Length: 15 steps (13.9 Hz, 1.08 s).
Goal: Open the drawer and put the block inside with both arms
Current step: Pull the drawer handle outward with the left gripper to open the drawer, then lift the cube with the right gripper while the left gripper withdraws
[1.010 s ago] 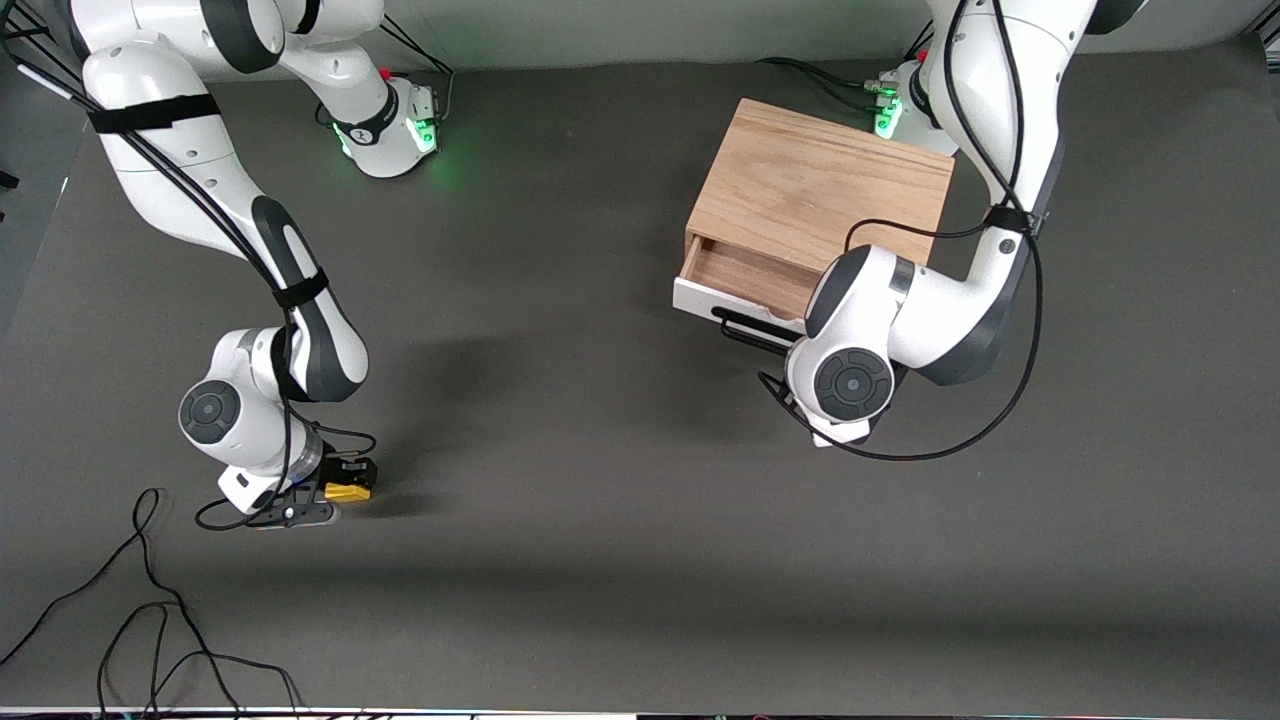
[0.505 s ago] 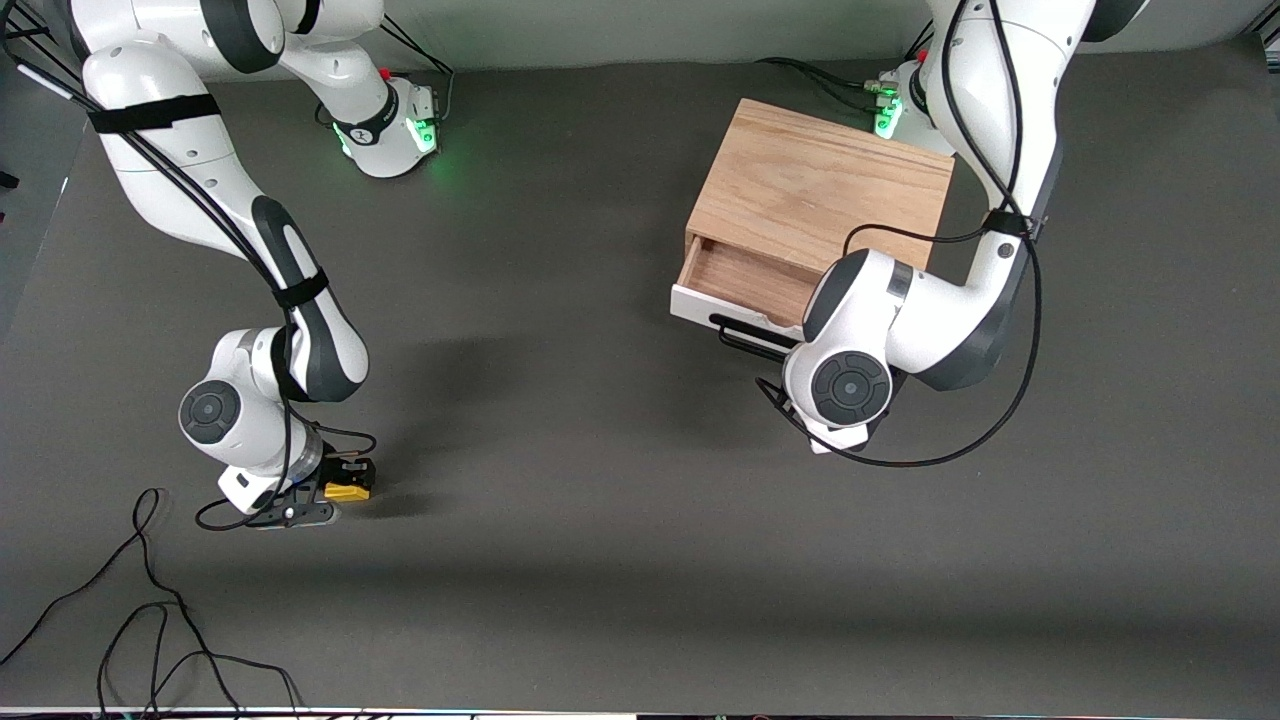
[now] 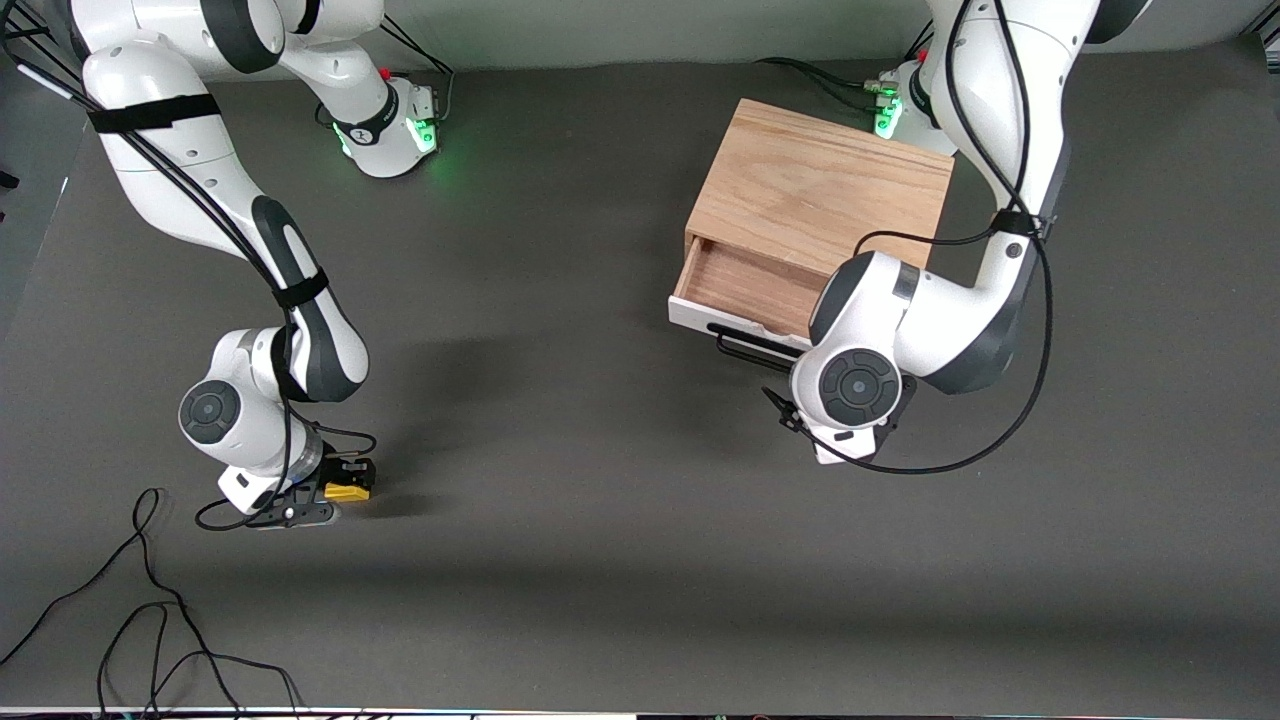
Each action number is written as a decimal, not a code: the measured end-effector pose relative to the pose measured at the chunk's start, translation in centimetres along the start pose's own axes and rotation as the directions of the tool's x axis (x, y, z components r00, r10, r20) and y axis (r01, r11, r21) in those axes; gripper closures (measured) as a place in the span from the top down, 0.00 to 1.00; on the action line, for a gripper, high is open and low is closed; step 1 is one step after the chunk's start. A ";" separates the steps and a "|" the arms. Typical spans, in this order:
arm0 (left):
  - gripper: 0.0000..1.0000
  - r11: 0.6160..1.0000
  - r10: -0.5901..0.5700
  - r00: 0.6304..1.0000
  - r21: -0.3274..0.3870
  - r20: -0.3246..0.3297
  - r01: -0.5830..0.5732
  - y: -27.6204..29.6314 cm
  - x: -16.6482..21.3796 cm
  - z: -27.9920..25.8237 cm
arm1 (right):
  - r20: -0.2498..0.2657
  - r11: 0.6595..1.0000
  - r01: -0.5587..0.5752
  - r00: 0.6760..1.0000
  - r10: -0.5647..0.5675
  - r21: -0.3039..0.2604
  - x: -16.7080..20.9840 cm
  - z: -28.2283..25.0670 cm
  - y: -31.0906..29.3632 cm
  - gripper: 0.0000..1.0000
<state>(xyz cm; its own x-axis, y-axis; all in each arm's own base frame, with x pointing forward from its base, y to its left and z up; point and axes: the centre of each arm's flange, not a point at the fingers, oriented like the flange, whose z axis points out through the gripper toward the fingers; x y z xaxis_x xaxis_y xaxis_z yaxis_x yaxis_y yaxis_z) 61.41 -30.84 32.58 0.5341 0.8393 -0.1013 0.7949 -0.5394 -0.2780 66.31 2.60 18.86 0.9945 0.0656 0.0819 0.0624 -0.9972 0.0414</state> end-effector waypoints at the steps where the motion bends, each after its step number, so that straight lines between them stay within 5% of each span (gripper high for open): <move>1: 0.62 1.000 0.001 1.000 -0.009 -0.005 -0.001 0.1 0.3 -0.4 | -0.001 1.000 0.000 1.000 0.000 0.000 0.0 0.0 0.0 0.56; 5: 1.00 1.000 0.012 1.000 -0.020 -0.013 -0.012 -0.1 0.5 -3.0 | -0.013 1.000 0.003 1.000 -0.003 0.001 0.5 -0.5 -0.2 0.56; 10: 1.00 0.990 0.126 0.992 0.057 0.019 -0.127 -5.2 3.1 -12.2 | 0.017 0.999 0.033 0.999 -0.033 0.011 2.5 -4.6 -2.3 0.56; 15: 1.00 0.942 0.336 0.942 -0.021 -0.004 -0.336 -14.4 5.8 -22.4 | 0.126 0.999 0.010 0.992 -0.015 0.042 5.3 -18.1 -9.2 0.56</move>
<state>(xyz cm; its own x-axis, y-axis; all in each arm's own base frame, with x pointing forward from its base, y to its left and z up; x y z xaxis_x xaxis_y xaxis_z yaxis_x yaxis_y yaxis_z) 59.54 -19.70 57.41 0.7712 0.6090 -0.1850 0.5751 -0.7913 -0.2076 69.42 12.82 36.95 0.9961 0.0760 -0.0449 0.0760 -0.9971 -0.0001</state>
